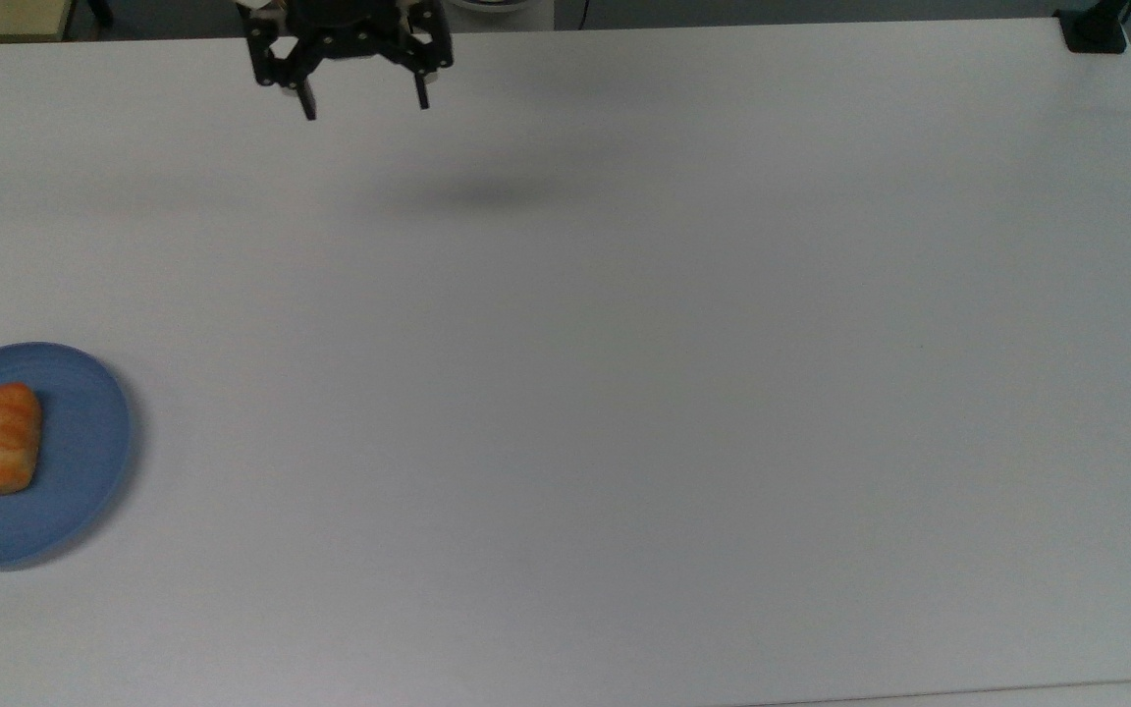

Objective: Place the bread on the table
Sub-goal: 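Move the open gripper toward the blue plate with the bread roll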

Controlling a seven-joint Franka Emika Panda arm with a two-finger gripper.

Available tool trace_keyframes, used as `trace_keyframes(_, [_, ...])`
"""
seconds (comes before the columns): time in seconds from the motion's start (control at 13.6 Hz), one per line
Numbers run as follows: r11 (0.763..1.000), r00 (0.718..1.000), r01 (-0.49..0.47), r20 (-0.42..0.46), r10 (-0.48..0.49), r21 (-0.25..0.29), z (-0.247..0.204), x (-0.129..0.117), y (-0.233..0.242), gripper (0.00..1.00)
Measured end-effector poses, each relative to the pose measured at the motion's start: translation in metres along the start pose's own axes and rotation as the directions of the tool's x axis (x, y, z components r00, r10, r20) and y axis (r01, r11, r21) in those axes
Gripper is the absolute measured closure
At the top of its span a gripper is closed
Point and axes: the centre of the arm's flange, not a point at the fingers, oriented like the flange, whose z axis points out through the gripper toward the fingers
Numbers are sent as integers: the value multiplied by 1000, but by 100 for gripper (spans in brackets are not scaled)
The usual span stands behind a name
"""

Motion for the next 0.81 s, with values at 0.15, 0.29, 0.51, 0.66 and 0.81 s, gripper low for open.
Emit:
trace_keyframes(0.15, [999,999,39,25,-39,0,18,-7,44,0])
trace_keyframes(0.29, [997,995,78,55,-77,-13,39,-18,93,0])
trace_keyframes(0.51, [996,997,69,22,-68,-61,60,-26,165,0])
trace_keyframes(0.66, [994,999,31,-22,-33,-102,68,-26,197,0])
trace_keyframes(0.81, [989,996,-12,-94,-2,-146,77,-23,226,0])
